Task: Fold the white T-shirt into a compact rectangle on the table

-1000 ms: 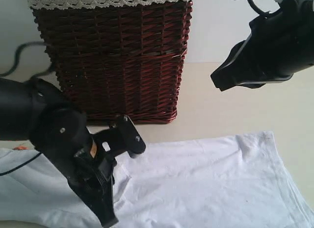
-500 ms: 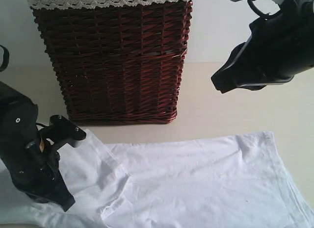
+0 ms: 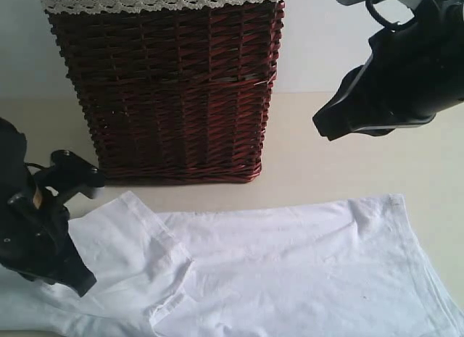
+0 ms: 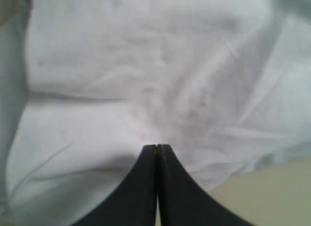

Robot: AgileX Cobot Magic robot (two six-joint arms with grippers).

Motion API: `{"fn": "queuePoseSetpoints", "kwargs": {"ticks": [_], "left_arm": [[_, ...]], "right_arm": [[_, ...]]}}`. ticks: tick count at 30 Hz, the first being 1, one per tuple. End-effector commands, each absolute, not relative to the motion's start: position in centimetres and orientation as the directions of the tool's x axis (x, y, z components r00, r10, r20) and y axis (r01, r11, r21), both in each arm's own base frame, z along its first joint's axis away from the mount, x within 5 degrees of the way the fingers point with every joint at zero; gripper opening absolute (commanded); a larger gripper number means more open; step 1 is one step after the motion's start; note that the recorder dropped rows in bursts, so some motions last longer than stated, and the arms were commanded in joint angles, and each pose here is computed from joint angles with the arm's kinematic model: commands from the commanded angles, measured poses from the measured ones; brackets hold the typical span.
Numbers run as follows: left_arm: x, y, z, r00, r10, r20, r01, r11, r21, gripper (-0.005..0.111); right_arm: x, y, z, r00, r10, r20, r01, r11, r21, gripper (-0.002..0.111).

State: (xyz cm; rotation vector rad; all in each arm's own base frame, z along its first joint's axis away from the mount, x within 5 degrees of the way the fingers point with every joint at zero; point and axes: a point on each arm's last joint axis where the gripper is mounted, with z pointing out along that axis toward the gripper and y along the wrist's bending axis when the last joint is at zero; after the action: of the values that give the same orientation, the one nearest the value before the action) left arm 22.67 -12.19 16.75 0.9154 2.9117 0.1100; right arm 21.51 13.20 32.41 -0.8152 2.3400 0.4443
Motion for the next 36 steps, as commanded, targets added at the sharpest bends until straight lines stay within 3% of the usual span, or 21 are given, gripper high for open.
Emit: {"fn": "queuePoseSetpoints", "kwargs": {"ticks": [1,7,9,13,18,21,25,27,32,36], "left_arm": [[23.0,-9.5,17.2,-0.898,0.438,-0.038,0.427,0.89,0.159,0.0],[22.0,-6.1,14.8,-0.945,0.296,0.14,0.316,0.937,0.15,0.0],[22.0,-6.0,14.7,-0.945,0.29,0.151,0.312,0.938,0.151,0.0],[22.4,-6.4,15.9,-0.952,0.29,0.1,0.302,0.944,0.135,0.0],[22.9,-6.5,18.1,-0.949,0.307,-0.079,0.295,0.947,0.13,0.002],[23.4,-6.5,18.5,-0.941,0.302,-0.152,0.285,0.951,0.122,0.019],[23.6,-6.5,17.9,-0.947,0.291,-0.136,0.276,0.954,0.115,0.065],[23.9,-6.5,17.2,-0.947,0.298,-0.122,0.284,0.952,0.119,0.074],[24.6,-6.7,16.0,-0.941,0.316,-0.118,0.302,0.945,0.124,0.064],[24.1,-6.3,15.7,-0.945,0.327,-0.03,0.319,0.936,0.148,0.029]], "right_arm": [[21.5,13.1,32.8,-0.609,-0.444,-0.657,-0.652,0.752,0.095,0.008],[21.4,13.1,32.8,-0.609,-0.445,-0.656,-0.652,0.752,0.095,0.008],[21.4,13.1,32.8,-0.609,-0.445,-0.656,-0.652,0.752,0.095,0.008],[21.4,13.1,32.8,-0.61,-0.446,-0.654,-0.653,0.752,0.096,0.008],[21.4,13.1,32.8,-0.61,-0.446,-0.654,-0.653,0.752,0.096,0.008],[21.4,13.1,32.8,-0.61,-0.446,-0.654,-0.653,0.752,0.096,0.008],[21.4,13.1,32.8,-0.61,-0.446,-0.654,-0.653,0.752,0.096,0.008],[21.4,13.1,32.8,-0.61,-0.446,-0.654,-0.653,0.752,0.096,0.008],[21.4,13.1,32.8,-0.61,-0.446,-0.654,-0.653,0.752,0.096,0.008],[21.4,13.1,32.8,-0.61,-0.446,-0.654,-0.653,0.752,0.096,0.008]]}}
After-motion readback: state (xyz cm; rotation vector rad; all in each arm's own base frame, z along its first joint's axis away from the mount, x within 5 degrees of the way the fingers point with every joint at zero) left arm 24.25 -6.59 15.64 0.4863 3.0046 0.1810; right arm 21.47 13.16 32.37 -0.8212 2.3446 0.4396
